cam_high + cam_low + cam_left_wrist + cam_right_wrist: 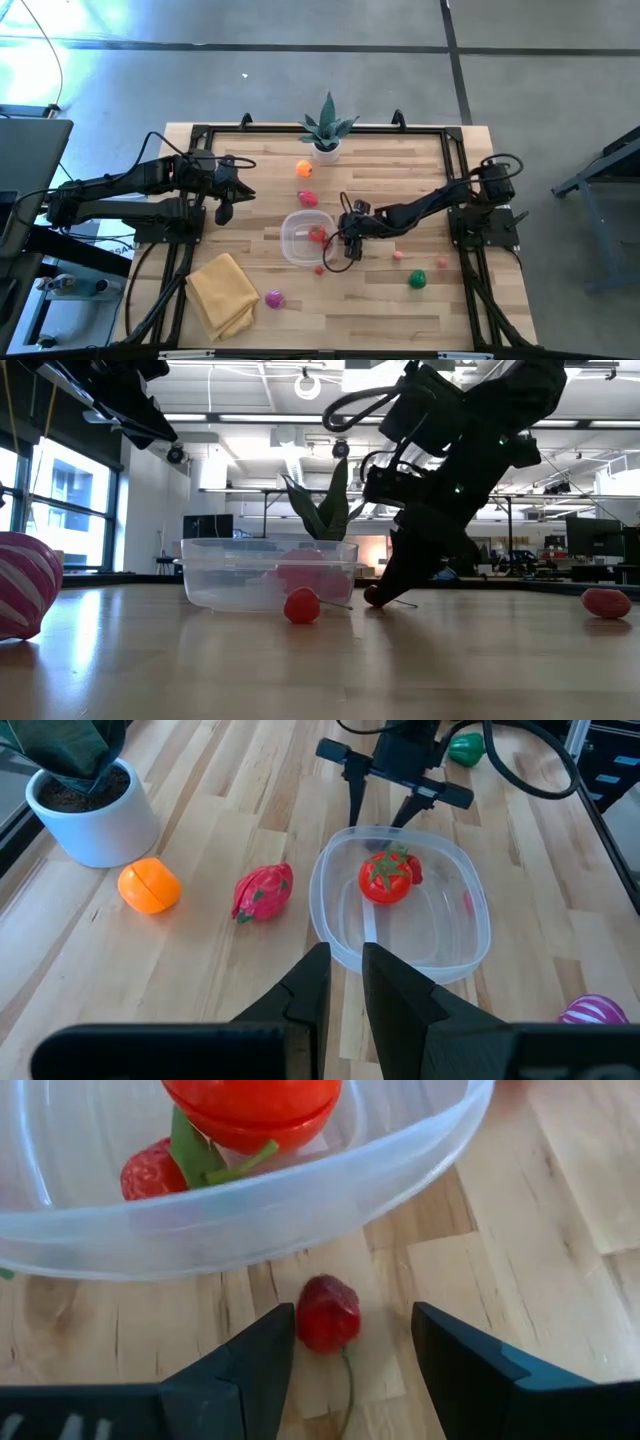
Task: Pick and placing Produce into tupperware
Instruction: Put the dark red cherry into the transparent bin
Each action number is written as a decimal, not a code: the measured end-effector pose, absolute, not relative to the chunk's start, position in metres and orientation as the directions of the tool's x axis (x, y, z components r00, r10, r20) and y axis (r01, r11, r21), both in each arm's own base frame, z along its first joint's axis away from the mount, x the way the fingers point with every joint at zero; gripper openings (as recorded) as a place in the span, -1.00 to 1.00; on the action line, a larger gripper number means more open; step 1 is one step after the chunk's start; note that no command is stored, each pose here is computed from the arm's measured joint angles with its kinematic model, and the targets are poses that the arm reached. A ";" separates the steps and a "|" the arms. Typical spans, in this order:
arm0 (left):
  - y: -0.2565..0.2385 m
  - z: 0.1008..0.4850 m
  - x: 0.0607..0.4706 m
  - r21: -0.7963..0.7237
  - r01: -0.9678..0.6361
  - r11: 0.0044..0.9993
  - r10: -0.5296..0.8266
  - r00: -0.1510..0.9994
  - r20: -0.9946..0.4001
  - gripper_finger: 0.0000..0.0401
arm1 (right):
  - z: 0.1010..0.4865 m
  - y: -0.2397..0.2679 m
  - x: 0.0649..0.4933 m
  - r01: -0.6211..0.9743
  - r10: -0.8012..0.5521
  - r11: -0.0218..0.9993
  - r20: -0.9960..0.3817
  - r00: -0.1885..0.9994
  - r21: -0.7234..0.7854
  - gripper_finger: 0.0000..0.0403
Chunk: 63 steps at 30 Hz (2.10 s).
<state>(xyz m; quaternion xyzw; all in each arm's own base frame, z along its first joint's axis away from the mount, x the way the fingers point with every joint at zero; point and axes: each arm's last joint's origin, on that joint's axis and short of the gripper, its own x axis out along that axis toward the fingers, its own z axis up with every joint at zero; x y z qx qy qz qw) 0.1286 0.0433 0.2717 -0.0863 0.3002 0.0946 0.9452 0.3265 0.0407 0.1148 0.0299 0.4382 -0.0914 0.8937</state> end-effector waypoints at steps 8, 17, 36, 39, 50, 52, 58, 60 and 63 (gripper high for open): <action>0.043 0.272 0.129 -0.106 -0.231 0.967 0.127 0.801 -0.585 -0.73 | 0.112 0.041 0.329 0.181 -0.130 0.983 -0.787 0.603 -0.024 -0.02; 0.043 0.272 0.129 -0.107 -0.231 0.967 0.127 0.801 -0.585 -0.73 | 0.111 0.042 0.329 0.172 -0.116 0.985 -0.790 0.602 -0.014 -0.24; 0.043 0.272 0.129 -0.106 -0.231 0.967 0.127 0.801 -0.585 -0.73 | 0.110 0.042 0.328 0.169 -0.102 0.986 -0.796 0.596 0.001 -0.58; 0.043 0.272 0.129 -0.107 -0.231 0.967 0.127 0.801 -0.585 -0.73 | 0.110 0.042 0.328 0.169 -0.102 0.986 -0.796 0.596 0.001 -0.59; 0.043 0.272 0.129 -0.106 -0.231 0.967 0.127 0.802 -0.584 -0.73 | 0.126 0.041 0.321 0.182 -0.108 0.983 -0.796 0.596 0.003 -0.59; 0.043 0.272 0.129 -0.106 -0.231 0.967 0.127 0.801 -0.584 -0.73 | 0.132 0.040 0.317 0.210 -0.136 0.978 -0.802 0.581 -0.014 -0.59; 0.043 0.272 0.129 -0.106 -0.231 0.967 0.127 0.802 -0.584 -0.73 | 0.164 0.043 0.311 0.204 -0.138 0.979 -0.742 0.656 -0.002 -0.59; 0.043 0.272 0.129 -0.106 -0.231 0.967 0.127 0.802 -0.584 -0.73 | 0.175 0.045 0.308 0.201 -0.149 0.980 -0.714 0.684 -0.013 -0.59; 0.043 0.272 0.129 -0.106 -0.231 0.967 0.127 0.802 -0.584 -0.73 | 0.193 0.051 0.312 0.175 -0.147 0.984 -0.671 0.726 -0.027 -0.59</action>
